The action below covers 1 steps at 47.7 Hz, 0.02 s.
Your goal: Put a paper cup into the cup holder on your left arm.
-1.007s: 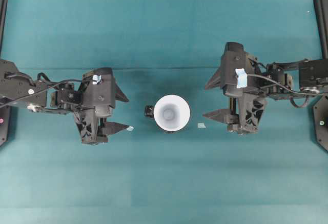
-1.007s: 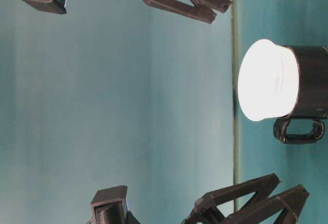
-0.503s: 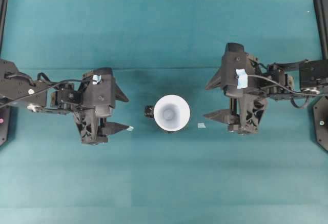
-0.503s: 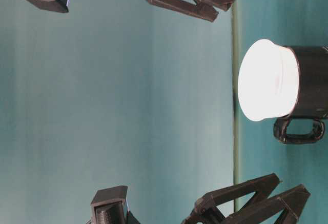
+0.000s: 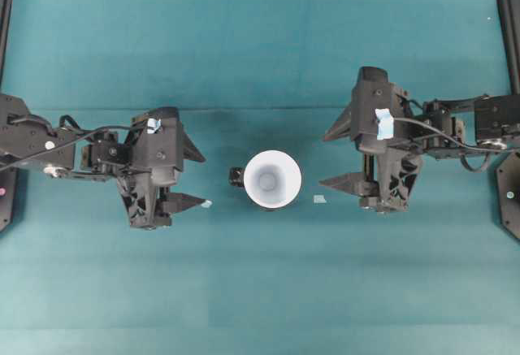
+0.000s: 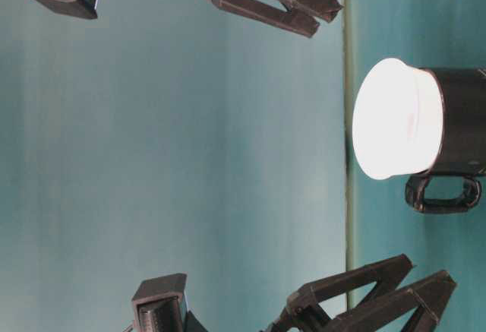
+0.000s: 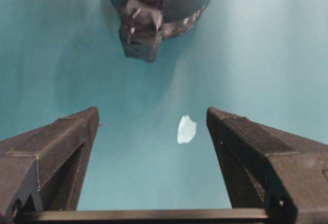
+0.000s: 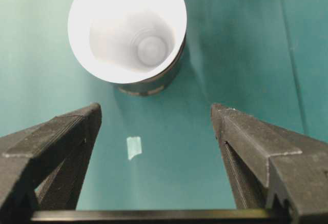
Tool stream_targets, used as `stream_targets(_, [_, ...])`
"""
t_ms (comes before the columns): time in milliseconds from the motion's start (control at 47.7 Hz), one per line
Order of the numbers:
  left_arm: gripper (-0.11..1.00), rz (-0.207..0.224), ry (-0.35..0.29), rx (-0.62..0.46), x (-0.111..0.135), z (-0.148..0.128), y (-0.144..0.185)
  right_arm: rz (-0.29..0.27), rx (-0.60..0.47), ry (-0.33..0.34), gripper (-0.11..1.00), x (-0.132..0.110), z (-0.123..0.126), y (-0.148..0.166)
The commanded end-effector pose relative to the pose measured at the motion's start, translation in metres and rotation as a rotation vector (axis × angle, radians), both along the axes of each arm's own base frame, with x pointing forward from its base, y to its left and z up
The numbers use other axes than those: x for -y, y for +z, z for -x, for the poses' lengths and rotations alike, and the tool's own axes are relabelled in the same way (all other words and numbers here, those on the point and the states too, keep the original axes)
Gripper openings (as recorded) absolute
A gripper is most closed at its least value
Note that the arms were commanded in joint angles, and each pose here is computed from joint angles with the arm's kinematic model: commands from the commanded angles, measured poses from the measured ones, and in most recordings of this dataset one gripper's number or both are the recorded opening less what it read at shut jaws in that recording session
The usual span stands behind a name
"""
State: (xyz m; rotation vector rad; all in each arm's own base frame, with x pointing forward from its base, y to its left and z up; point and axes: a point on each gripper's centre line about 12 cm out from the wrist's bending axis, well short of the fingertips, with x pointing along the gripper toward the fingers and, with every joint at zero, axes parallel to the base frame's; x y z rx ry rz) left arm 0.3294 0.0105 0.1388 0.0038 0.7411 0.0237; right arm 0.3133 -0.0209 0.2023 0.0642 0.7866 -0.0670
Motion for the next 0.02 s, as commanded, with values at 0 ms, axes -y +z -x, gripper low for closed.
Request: stream_targets(0, [0.88, -0.001, -0.003, 0.021, 0.0009, -0.0047, 0.0059, 0.002, 0.031, 0.001, 0.91, -0.0008, -0.0012, 0.0081])
